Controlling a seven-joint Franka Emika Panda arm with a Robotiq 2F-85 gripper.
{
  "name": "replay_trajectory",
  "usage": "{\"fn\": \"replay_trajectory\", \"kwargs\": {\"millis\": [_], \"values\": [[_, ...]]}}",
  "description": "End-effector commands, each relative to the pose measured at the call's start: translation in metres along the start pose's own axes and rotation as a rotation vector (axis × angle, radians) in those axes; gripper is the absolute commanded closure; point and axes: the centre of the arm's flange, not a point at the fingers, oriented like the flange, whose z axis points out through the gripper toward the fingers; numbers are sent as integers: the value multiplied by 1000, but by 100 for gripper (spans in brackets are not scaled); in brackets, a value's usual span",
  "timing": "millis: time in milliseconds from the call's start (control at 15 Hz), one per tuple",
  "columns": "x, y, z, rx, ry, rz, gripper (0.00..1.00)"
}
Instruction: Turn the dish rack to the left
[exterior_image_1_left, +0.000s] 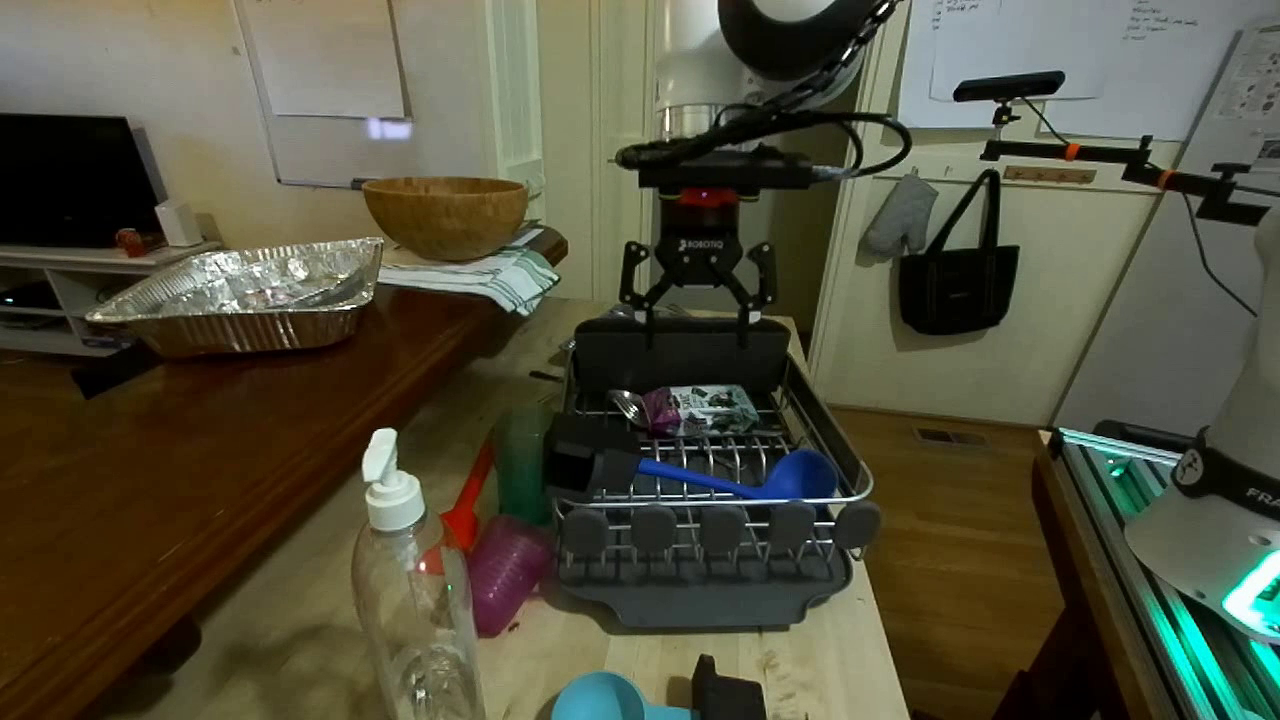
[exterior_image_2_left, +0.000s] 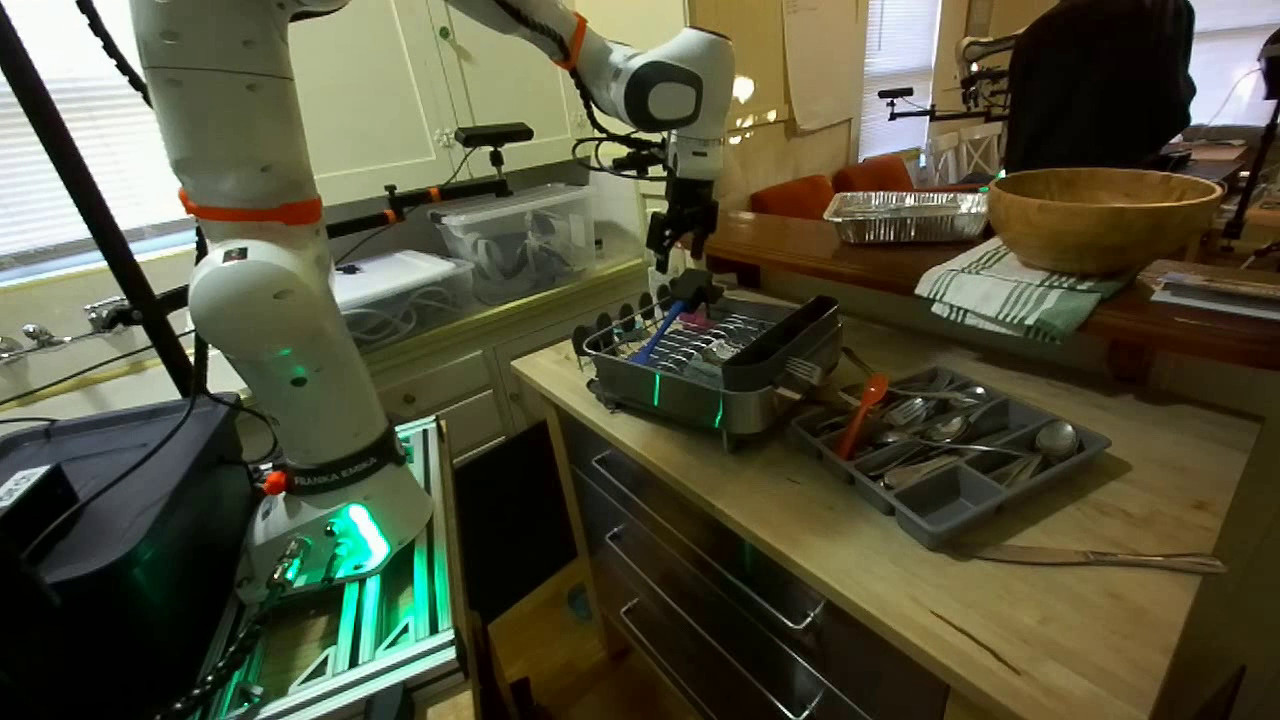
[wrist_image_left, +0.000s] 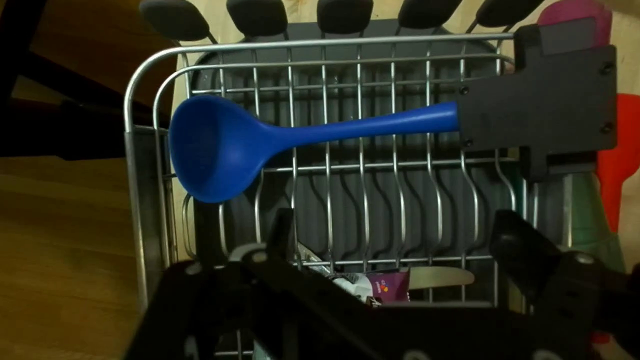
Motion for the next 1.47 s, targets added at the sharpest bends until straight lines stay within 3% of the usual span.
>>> {"fn": "replay_trajectory", "kwargs": {"millis": [0, 133, 200, 600, 933, 1400], "values": [[-1, -19, 23, -21, 25, 48, 0], [-4, -25, 32, -67, 5, 67, 0], [-2, -10, 25, -36, 6, 38, 0], [-2, -21, 39, -58, 16, 45, 0], [5, -16, 94, -93, 63, -162, 0], [26, -17, 155, -48, 91, -169, 0]]}}
